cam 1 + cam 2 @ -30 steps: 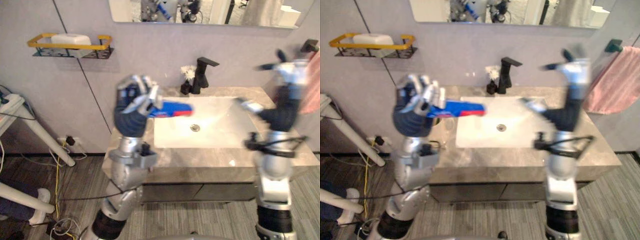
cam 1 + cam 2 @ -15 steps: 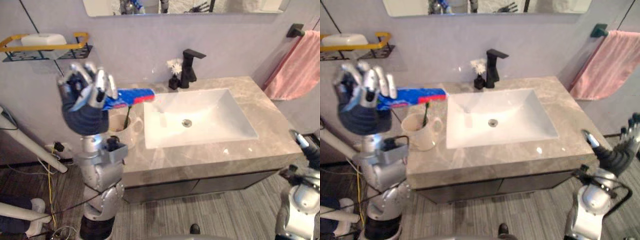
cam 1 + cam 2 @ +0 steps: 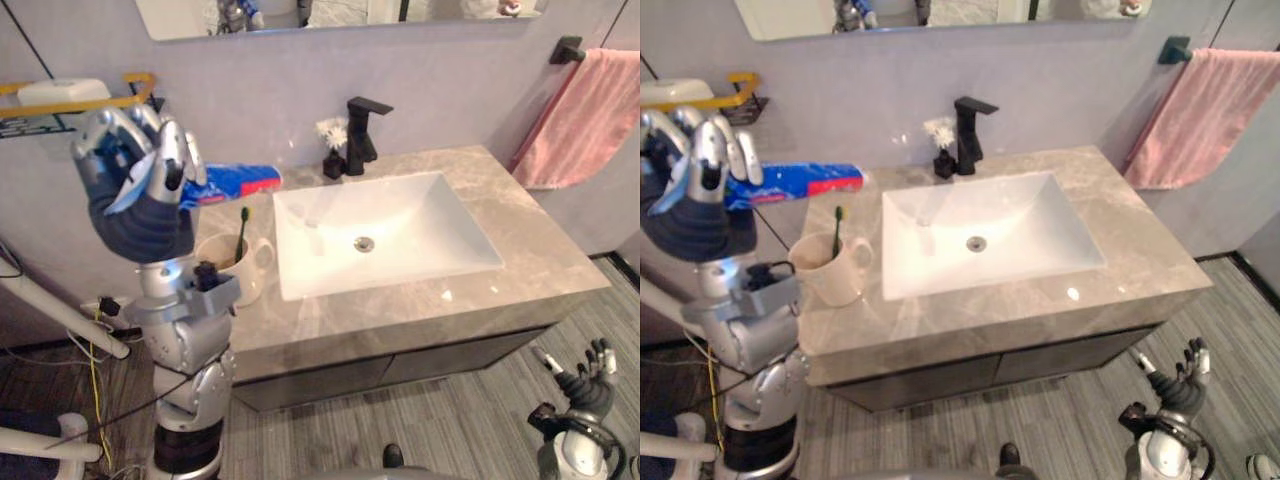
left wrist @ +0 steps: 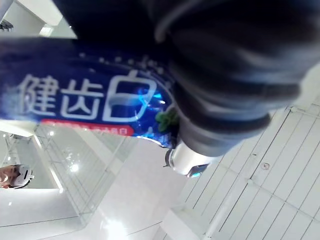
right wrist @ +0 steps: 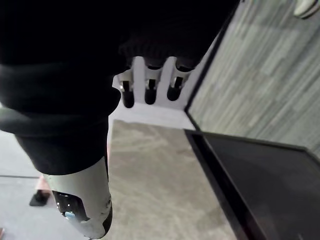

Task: Organize washtable

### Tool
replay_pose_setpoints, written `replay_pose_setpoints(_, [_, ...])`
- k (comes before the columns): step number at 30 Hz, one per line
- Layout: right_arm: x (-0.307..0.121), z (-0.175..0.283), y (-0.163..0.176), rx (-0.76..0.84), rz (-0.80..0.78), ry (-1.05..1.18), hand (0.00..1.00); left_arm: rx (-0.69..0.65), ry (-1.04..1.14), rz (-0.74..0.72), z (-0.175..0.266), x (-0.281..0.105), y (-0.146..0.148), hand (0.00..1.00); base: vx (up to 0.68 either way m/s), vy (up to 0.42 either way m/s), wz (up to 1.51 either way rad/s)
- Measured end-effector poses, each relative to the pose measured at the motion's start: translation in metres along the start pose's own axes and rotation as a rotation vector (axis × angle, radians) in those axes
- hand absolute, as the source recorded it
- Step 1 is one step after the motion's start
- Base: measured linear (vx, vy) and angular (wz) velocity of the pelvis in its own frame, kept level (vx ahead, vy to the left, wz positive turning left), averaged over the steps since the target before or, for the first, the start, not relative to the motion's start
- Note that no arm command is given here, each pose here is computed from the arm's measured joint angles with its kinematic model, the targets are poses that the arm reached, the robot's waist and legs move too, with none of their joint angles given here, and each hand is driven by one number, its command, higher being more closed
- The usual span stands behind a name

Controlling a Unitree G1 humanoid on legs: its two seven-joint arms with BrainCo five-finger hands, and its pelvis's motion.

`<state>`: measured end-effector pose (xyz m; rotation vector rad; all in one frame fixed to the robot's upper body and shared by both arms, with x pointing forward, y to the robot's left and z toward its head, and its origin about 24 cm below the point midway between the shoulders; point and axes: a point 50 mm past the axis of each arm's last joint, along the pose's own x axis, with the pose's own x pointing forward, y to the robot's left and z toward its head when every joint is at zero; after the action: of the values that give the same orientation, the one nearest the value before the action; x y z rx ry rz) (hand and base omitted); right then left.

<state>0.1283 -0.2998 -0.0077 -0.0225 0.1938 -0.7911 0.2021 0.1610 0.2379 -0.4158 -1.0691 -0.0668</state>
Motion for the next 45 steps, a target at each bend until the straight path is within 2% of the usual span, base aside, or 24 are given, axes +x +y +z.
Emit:
replay_pose_setpoints(6, [-0.007, -0.025, 0.007, -0.011, 0.056, 0.107, 0.00, 0.073, 0.031, 0.018, -0.010, 0.003, 0.008, 1.00, -0.02, -0.024, 0.09])
replay_pose_setpoints(11, [-0.024, -0.046, 0.039, -0.014, 0.208, 0.203, 0.00, 0.138, 0.105, 0.059, -0.024, -0.001, 0.018, 1.00, -0.04, -0.034, 0.00])
replay_pose_setpoints(14, [-0.055, -0.071, 0.061, -0.047, 0.338, 0.284, 0.00, 0.186, 0.158, 0.142, -0.025, -0.015, 0.033, 1.00, -0.02, -0.020, -0.01])
replay_pose_setpoints(17, [-0.069, -0.111, 0.050, -0.080, 0.300, 0.501, 0.00, 0.205, 0.182, 0.176, -0.028, -0.019, 0.039, 1.00, 0.00, -0.012, 0.05])
replay_pose_setpoints(20, [-0.071, -0.115, 0.049, -0.092, 0.295, 0.533, 0.00, 0.245, 0.186, 0.219, -0.024, -0.023, 0.050, 1.00, -0.03, -0.012, 0.07])
replay_pose_setpoints(29, [-0.075, -0.119, 0.066, -0.139, 0.383, 0.544, 0.00, 0.229, 0.197, 0.240, -0.024, -0.026, 0.052, 1.00, -0.02, -0.033, 0.06])
replay_pose_setpoints(45, [-0.081, -0.132, 0.064, -0.208, 0.412, 0.602, 0.00, 0.126, 0.284, 0.209, -0.044, -0.030, 0.043, 1.00, -0.03, -0.022, 0.01])
